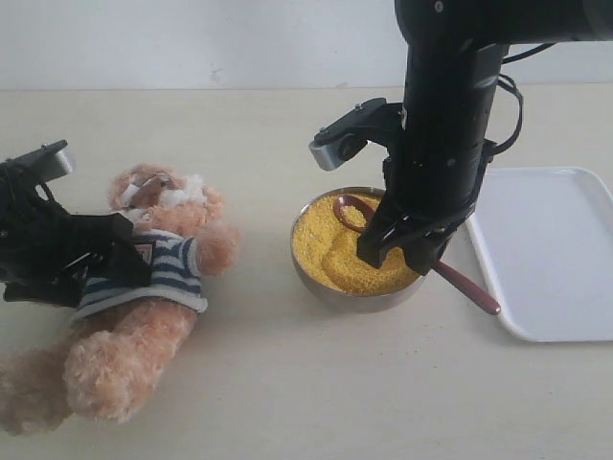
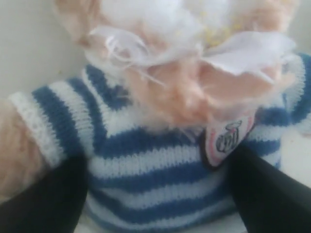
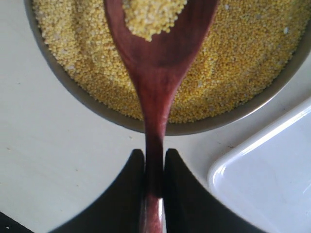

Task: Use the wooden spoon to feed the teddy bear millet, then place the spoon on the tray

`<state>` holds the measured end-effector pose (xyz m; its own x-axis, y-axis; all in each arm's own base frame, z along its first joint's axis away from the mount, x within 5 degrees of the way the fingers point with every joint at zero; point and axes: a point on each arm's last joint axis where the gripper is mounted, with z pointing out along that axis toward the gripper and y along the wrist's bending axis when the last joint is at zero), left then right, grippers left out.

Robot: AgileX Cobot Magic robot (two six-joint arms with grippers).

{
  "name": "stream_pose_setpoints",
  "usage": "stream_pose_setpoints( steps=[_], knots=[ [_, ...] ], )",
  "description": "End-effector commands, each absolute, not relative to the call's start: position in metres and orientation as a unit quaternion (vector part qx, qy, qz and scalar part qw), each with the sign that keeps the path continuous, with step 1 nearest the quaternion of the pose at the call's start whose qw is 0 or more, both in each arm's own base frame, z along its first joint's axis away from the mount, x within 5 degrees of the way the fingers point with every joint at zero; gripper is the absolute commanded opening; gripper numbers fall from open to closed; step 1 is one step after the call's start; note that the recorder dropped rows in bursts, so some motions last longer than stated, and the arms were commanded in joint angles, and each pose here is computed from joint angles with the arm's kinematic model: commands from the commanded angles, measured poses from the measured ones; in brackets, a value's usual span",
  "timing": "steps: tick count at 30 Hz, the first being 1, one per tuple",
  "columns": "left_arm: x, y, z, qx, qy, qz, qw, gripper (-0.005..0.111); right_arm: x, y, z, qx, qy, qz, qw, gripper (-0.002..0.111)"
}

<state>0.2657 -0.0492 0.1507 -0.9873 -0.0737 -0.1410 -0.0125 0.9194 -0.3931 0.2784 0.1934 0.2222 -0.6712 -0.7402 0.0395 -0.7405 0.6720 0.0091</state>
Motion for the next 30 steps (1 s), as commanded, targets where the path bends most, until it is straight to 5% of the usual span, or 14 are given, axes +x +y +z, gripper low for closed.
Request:
stream_pose_setpoints(
  steps=[1,5,15,30],
  knots=[
    [0.269,-0.052,0.135,-0.022,0.977,-0.203,0.056,0.075,0.279,0.191,0.227,0.406,-0.914,0.002,0.013,-0.001],
    [0.271,-0.055,0.128,-0.026,0.974,-0.22,0.051,0.066,0.279,0.191,0.227,0.406,-0.914,0.002,0.013,-0.001],
    [0.271,-0.055,0.127,-0.004,0.974,-0.219,0.053,0.004,0.279,0.191,0.227,0.407,-0.913,0.002,0.013,-0.001],
    [0.257,-0.06,0.173,0.075,0.965,-0.248,0.038,0.004,0.274,0.198,0.229,0.438,-0.899,0.008,0.01,-0.001]
  ],
)
